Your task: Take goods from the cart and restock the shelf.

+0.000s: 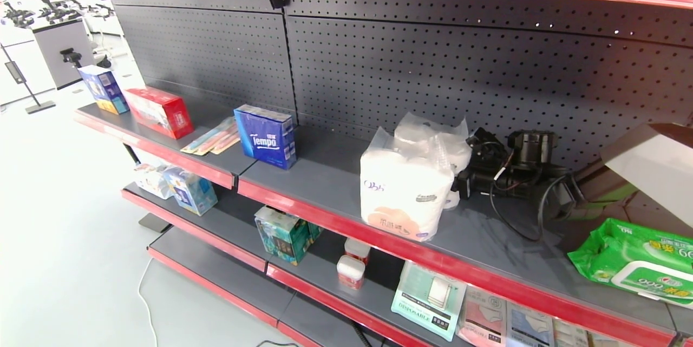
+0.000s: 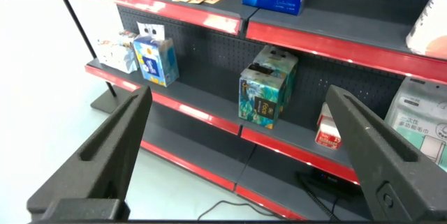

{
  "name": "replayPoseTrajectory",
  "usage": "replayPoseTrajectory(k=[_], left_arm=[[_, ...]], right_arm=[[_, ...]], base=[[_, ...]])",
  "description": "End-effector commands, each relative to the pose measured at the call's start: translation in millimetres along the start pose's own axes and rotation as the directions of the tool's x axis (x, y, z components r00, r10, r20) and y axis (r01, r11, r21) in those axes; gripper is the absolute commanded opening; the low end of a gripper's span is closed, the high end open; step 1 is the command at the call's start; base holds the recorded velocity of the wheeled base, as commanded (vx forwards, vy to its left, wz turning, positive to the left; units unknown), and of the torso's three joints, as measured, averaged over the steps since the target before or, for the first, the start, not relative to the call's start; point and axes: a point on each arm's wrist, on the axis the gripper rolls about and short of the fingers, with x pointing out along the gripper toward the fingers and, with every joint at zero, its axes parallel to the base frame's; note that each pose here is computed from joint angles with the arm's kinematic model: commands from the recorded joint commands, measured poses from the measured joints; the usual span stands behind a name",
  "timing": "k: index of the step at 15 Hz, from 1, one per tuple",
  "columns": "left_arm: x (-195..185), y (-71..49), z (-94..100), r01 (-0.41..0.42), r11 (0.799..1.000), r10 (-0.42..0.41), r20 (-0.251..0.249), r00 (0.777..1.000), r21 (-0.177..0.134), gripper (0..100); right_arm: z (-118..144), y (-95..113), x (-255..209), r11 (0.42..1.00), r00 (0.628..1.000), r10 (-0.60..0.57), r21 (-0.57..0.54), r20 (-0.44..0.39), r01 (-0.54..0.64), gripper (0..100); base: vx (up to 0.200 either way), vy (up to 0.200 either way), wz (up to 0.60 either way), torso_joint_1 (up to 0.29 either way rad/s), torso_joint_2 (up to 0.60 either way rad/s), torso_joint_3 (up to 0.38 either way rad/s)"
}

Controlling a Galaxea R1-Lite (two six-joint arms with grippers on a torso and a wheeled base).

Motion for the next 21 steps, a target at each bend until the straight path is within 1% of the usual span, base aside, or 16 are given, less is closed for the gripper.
replayPoseTrajectory(k=[1,4,7,16,21], left_arm=[[0.0,0.0,0.0,0.001,1.0,-0.001,0.0,1.0,0.0,100],[0.0,0.0,0.1,-0.001,1.0,0.001,0.001,1.0,0.0,100],[0.0,0.0,0.1,-0.001,1.0,0.001,0.001,1.0,0.0,100],[0.0,0.0,0.0,-0.001,1.0,0.001,0.0,1.0,0.0,100],[0.0,0.0,0.0,-0.001,1.0,0.001,0.0,1.0,0.0,100]], right_arm=[[-2.6,-1.9,2.0,1.0,1.0,-0.028,0.013,-0.012,0.028,0],[-1.2,-4.4,2.9,0.997,0.997,-0.07,0.029,-0.017,0.07,0],[-5.7,-6.9,-0.3,0.994,0.995,-0.096,0.041,-0.036,0.098,0],[-14.7,-5.7,-5.0,0.994,0.994,-0.095,0.05,-0.058,0.098,0],[-13.9,-2.5,-3.7,0.995,0.994,-0.089,0.041,-0.059,0.091,0]], base=[[0.0,0.0,0.0,0.0,0.0,0.0],[0.0,0.0,0.0,0.0,0.0,0.0],[0.0,0.0,0.0,0.0,0.0,0.0],[0.0,0.0,0.0,0.0,0.0,0.0],[0.0,0.0,0.0,0.0,0.0,0.0]])
